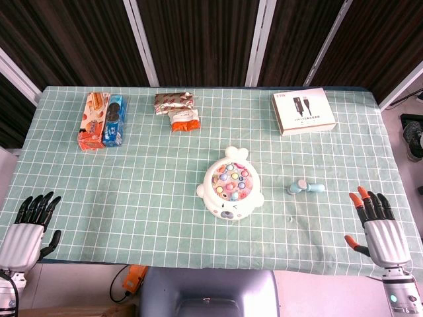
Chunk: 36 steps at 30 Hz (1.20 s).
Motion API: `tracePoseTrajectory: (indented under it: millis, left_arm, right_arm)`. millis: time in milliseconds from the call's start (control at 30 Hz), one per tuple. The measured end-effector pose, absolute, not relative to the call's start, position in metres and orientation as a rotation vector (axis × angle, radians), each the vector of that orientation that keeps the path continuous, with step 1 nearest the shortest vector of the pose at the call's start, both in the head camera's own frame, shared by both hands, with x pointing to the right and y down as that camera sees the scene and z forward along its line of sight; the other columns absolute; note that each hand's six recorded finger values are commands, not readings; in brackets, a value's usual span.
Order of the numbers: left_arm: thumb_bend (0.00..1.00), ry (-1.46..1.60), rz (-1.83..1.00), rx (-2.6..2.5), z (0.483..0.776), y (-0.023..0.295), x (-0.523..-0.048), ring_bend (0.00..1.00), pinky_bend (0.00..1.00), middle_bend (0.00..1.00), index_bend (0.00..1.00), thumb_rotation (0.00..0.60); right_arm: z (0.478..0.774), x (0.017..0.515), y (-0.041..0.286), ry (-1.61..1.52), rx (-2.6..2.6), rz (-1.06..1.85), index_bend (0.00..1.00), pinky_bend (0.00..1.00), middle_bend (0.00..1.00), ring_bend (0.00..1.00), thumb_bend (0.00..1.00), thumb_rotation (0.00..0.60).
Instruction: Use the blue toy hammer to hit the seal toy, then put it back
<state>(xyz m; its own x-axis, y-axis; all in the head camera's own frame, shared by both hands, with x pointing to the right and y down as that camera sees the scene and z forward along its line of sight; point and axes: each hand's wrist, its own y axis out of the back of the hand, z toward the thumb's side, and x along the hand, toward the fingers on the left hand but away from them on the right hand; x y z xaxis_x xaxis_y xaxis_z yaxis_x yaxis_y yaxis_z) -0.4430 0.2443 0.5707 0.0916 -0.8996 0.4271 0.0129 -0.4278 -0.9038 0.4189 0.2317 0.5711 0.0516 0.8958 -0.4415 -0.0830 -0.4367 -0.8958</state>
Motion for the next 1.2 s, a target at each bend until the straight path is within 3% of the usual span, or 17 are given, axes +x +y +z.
tracePoseTrajectory:
  millis: [233,400,800,1067,1200]
  left_arm:
    - [0.44,0.902,-1.442,-1.586,0.572,0.243,-0.442,0.00,0.02,0.01,0.03,0.600]
    - [0.44,0.894,-1.447,-1.594,0.574,0.243,-0.442,0.00,0.02,0.01,0.03,0.600]
    - [0.44,0.891,-1.460,-1.594,0.575,0.243,-0.444,0.00,0.02,0.01,0.03,0.600]
    - [0.49,0.903,-1.456,-1.586,0.573,0.244,-0.445,0.00,0.02,0.01,0.03,0.600]
    - [0.49,0.910,-1.454,-1.584,0.571,0.244,-0.446,0.00,0.02,0.01,0.03,0.600]
  right_arm:
    - [0.584,0.420,0.223,-0.842,-1.526,1.547,0.00,0.00,0.00,0.00,0.33,0.600]
    - [0.605,0.426,0.198,-0.827,-1.557,1.592,0.01,0.00,0.00,0.00,0.33,0.600]
    - [0.672,0.437,0.114,-0.805,-1.638,1.646,0.32,0.00,0.00,0.00,0.34,0.600]
    - [0.710,0.418,0.102,-0.784,-1.703,1.600,0.53,0.00,0.00,0.00,0.39,0.600]
    - [0.723,0.406,0.105,-0.770,-1.747,1.571,0.54,0.00,0.00,0.00,0.39,0.600]
